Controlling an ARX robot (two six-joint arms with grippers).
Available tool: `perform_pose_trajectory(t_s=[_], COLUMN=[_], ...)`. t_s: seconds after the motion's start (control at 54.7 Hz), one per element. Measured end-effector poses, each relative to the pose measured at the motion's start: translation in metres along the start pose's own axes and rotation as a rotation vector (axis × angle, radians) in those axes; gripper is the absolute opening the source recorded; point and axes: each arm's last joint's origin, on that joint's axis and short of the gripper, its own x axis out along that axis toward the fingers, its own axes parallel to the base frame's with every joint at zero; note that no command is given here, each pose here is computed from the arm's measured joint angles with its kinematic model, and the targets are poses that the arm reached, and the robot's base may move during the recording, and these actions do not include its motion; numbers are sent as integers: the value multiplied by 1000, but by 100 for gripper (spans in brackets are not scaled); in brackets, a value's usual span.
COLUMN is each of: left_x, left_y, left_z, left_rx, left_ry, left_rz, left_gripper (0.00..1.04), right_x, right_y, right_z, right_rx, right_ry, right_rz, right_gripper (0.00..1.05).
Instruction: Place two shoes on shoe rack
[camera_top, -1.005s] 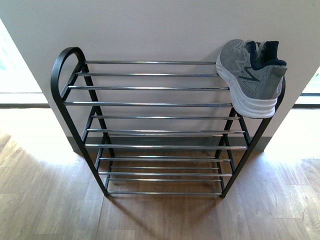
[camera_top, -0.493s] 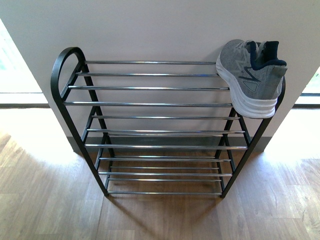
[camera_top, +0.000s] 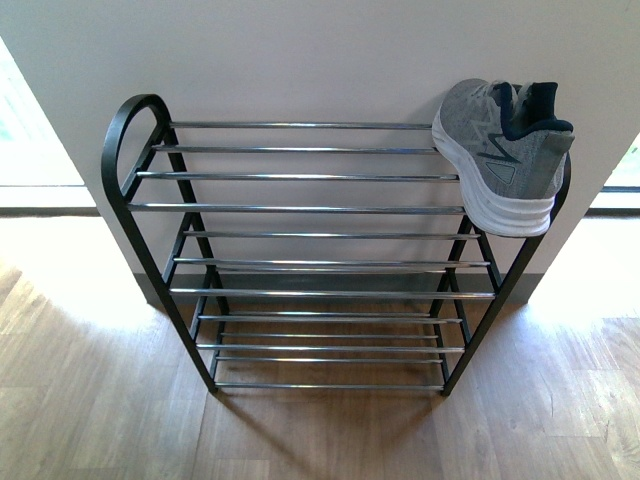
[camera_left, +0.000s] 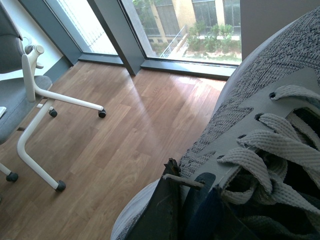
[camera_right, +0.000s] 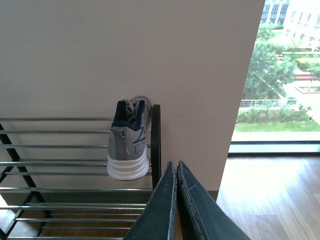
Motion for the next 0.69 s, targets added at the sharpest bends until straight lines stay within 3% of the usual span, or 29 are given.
perform_pose_trajectory(t_s=[0.658,0.694], left_x=[0,0], left_y=[0,0], left_z=[0,0], left_rx=[0,0], left_ry=[-1,-1], left_rz=[1,1], left_gripper=[2,2], right_x=[-16,-16], right_y=[0,0], right_z=[-3,-3], right_rx=[0,-2], right_ry=[6,6], right_rz=[0,0], right_gripper=[1,6])
